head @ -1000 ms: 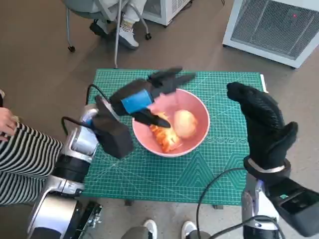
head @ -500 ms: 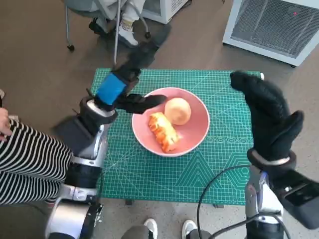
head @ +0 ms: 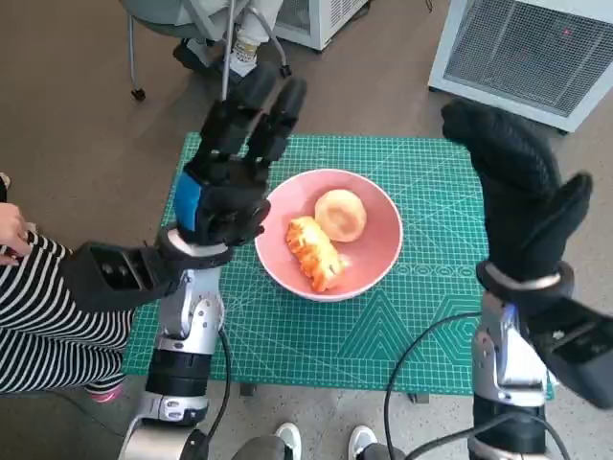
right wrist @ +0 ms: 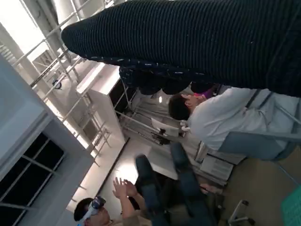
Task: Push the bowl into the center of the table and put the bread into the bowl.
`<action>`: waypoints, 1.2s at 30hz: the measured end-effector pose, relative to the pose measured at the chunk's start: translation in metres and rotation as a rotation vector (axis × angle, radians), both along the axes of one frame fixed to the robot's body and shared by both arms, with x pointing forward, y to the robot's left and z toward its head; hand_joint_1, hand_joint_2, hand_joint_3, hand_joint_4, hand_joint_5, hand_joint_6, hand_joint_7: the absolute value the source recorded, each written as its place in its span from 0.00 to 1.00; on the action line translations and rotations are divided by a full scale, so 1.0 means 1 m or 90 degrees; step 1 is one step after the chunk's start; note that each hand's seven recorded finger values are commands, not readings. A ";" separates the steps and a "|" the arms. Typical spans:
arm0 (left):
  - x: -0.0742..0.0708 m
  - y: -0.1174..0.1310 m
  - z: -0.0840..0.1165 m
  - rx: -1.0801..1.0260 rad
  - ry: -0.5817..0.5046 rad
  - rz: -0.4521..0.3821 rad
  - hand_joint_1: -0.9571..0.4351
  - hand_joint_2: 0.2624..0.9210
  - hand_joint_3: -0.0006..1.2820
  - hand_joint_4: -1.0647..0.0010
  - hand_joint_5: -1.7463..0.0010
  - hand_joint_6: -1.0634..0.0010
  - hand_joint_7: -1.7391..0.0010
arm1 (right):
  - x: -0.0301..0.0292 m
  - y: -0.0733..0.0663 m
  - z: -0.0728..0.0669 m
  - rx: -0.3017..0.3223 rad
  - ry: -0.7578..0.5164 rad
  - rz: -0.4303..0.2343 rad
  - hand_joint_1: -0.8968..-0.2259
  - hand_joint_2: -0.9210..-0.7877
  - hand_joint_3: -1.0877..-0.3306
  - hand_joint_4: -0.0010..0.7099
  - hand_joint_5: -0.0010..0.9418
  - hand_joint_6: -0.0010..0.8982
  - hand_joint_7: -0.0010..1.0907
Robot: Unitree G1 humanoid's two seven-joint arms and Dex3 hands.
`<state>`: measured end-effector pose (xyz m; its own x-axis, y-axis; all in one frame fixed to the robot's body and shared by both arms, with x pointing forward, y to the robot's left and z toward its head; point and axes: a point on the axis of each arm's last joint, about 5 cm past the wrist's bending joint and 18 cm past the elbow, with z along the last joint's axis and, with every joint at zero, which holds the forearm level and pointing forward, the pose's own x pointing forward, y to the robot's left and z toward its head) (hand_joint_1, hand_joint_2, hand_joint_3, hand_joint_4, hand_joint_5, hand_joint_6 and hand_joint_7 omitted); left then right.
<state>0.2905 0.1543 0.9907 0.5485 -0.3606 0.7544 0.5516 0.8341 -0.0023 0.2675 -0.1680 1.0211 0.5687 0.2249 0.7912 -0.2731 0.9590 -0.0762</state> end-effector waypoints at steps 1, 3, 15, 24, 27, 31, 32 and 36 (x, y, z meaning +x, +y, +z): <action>0.000 0.001 0.000 0.000 -0.005 0.006 0.21 1.00 0.21 0.85 0.99 0.91 0.77 | 0.0009 0.000 0.001 -0.001 0.000 0.000 0.34 0.00 0.52 0.21 0.01 0.09 0.42; -0.001 0.002 -0.001 0.002 -0.012 0.020 0.21 1.00 0.22 0.85 0.99 0.90 0.78 | 0.0028 -0.001 0.003 -0.003 0.001 0.000 0.34 0.00 0.52 0.21 0.01 0.10 0.42; -0.001 0.001 -0.009 0.003 -0.012 0.064 0.21 1.00 0.22 0.85 1.00 0.84 0.83 | 0.0079 -0.001 0.006 -0.008 0.008 0.005 0.31 0.00 0.57 0.21 0.00 0.11 0.40; -0.001 0.003 -0.010 0.000 -0.019 0.076 0.21 1.00 0.22 0.83 0.99 0.81 0.83 | 0.0094 -0.002 0.005 -0.008 0.018 0.008 0.31 0.00 0.58 0.21 0.00 0.11 0.40; -0.001 0.004 -0.010 -0.002 -0.019 0.078 0.21 1.00 0.22 0.83 0.99 0.81 0.84 | 0.0096 -0.003 0.005 -0.009 0.020 0.009 0.31 0.00 0.58 0.21 0.00 0.11 0.39; 0.000 0.004 -0.010 -0.003 -0.016 0.078 0.21 1.00 0.22 0.82 0.99 0.81 0.84 | 0.0096 -0.003 0.005 -0.009 0.021 0.009 0.31 0.00 0.57 0.21 0.00 0.11 0.39; 0.000 0.004 -0.011 -0.003 -0.014 0.077 0.21 1.00 0.22 0.82 0.99 0.81 0.84 | 0.0097 -0.003 0.005 -0.009 0.023 0.009 0.31 0.00 0.57 0.21 0.00 0.11 0.39; 0.001 0.004 -0.012 -0.004 -0.009 0.075 0.21 1.00 0.22 0.82 0.99 0.80 0.85 | 0.0098 -0.003 0.005 -0.008 0.025 0.010 0.32 0.00 0.57 0.21 0.00 0.11 0.39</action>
